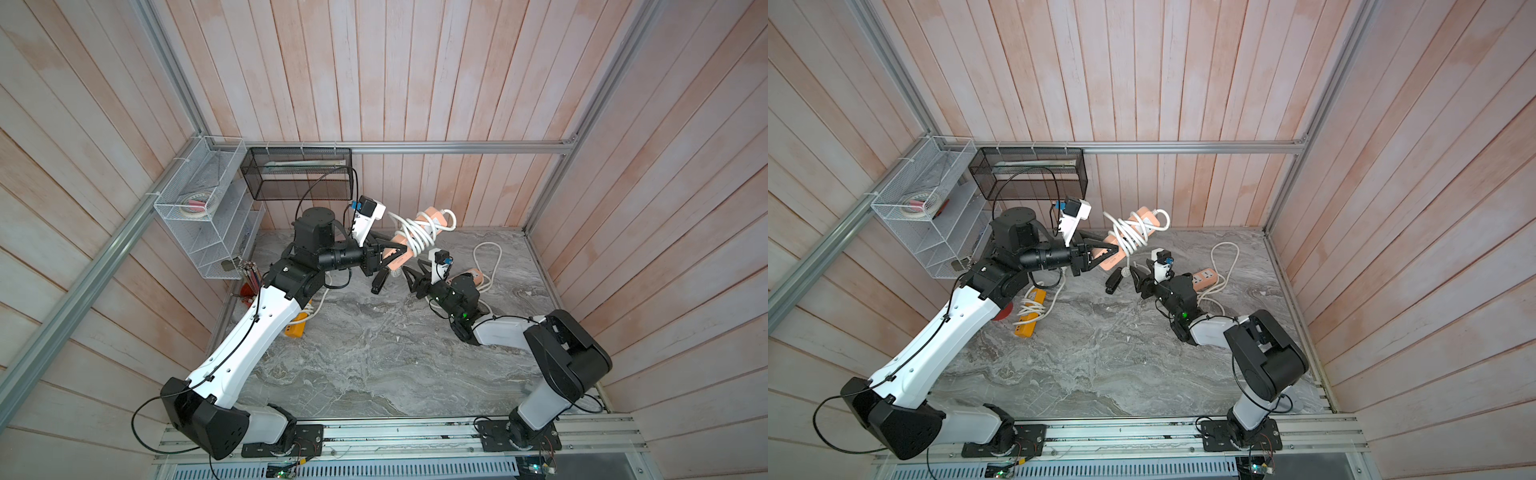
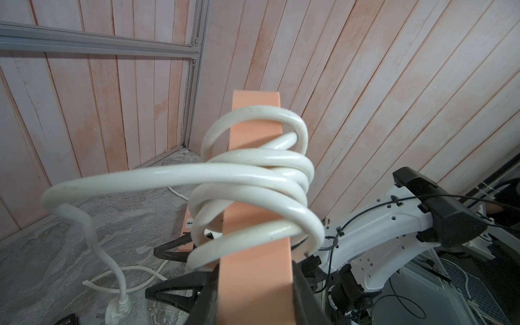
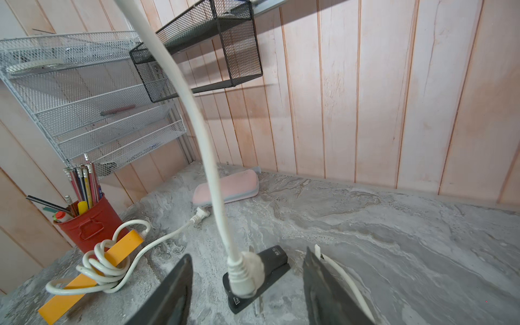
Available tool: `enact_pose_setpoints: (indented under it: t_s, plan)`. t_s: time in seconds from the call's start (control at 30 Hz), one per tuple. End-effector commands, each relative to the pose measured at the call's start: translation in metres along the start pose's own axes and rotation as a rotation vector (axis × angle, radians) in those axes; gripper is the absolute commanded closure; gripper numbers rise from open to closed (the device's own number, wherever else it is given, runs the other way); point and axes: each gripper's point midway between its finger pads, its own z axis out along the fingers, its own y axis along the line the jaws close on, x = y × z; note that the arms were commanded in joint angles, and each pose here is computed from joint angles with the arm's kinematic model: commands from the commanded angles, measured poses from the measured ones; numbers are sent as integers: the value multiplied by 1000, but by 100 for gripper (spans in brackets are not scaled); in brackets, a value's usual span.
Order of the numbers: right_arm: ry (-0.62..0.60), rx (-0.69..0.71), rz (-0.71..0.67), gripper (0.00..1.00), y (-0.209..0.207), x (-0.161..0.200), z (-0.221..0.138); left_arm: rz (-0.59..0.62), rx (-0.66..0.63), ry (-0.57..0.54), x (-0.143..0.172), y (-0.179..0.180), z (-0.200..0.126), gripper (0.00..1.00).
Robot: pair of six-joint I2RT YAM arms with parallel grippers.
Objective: Wrap the cord around the power strip
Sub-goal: Wrap the power cord around the power strip.
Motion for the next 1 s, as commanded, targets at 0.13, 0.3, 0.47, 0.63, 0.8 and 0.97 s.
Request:
enact_pose_setpoints:
  t_s: [0.13,0.3,0.47,0.63,0.8,0.97]
  plan:
    - [-34,-14,-18,36,6,-12,24,106,41,-89,-30,-23,-4,100]
    - [-40,-65,4,37,11,-11,56,109,44,-90,-32,-26,-5,100]
    - [-40,-93,17,40,17,-9,73,108,36,-91,-30,-27,-7,100]
    - [-34,-84,11,43,21,-8,86,100,42,-93,-28,-25,-5,100]
    - [-35,-28,15,69,11,-4,88,105,23,-102,-31,-24,-8,100]
    - [7,-22,-2,96,8,17,65,80,-104,-163,-44,1,-25,100]
